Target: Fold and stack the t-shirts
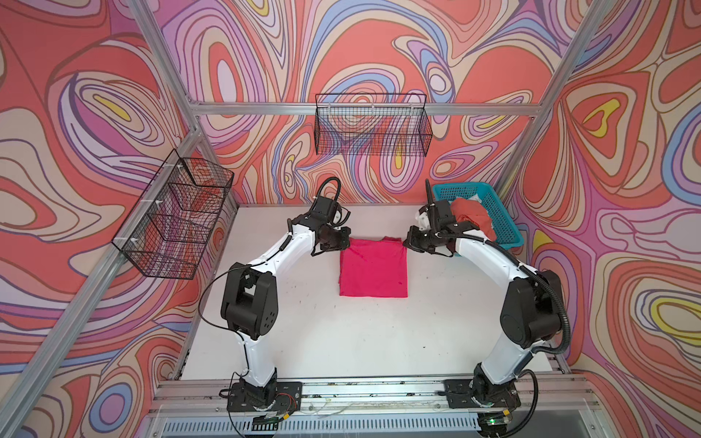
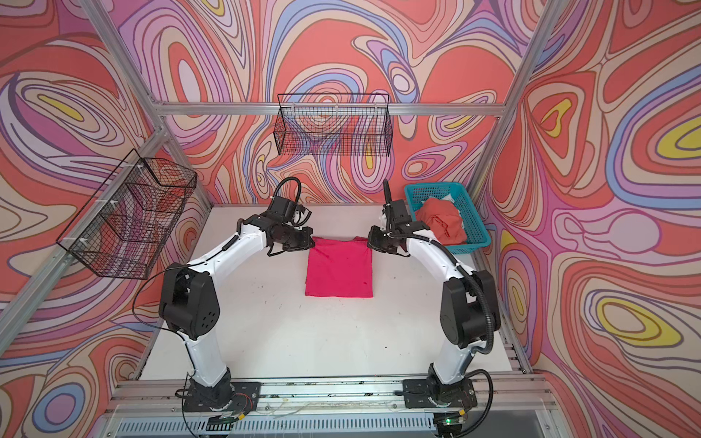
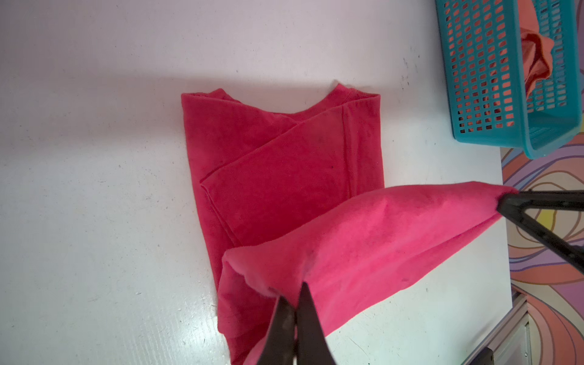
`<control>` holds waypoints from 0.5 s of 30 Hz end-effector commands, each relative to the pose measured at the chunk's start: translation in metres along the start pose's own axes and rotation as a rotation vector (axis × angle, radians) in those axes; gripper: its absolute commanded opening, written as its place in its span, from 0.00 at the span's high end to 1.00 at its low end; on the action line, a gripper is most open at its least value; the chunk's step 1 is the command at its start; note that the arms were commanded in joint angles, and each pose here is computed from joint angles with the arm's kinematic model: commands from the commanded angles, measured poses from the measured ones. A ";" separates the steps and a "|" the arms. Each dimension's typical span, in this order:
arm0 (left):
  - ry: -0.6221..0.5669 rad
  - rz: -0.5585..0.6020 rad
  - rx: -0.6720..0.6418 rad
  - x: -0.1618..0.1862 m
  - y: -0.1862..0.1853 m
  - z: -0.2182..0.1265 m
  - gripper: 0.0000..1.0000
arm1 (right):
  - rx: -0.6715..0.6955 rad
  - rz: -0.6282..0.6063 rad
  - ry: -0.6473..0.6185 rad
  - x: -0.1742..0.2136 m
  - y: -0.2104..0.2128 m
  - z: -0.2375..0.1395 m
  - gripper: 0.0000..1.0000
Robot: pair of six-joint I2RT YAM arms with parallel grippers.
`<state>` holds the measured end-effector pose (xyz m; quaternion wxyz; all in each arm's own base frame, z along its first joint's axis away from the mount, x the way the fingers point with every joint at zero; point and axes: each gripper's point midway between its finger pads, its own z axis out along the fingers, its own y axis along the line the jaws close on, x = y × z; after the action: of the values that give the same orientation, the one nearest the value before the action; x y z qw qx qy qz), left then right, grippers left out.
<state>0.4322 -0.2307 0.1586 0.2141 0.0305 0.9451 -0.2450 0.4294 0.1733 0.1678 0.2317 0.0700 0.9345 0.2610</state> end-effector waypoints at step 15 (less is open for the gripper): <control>-0.137 0.016 -0.015 -0.049 -0.007 -0.006 1.00 | 0.011 -0.091 -0.080 -0.047 0.005 0.013 1.00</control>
<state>0.4519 -0.2304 0.1799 0.2521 0.0245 0.9373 -0.2396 0.4591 0.1754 0.1823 0.2631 0.0495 0.9300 0.2518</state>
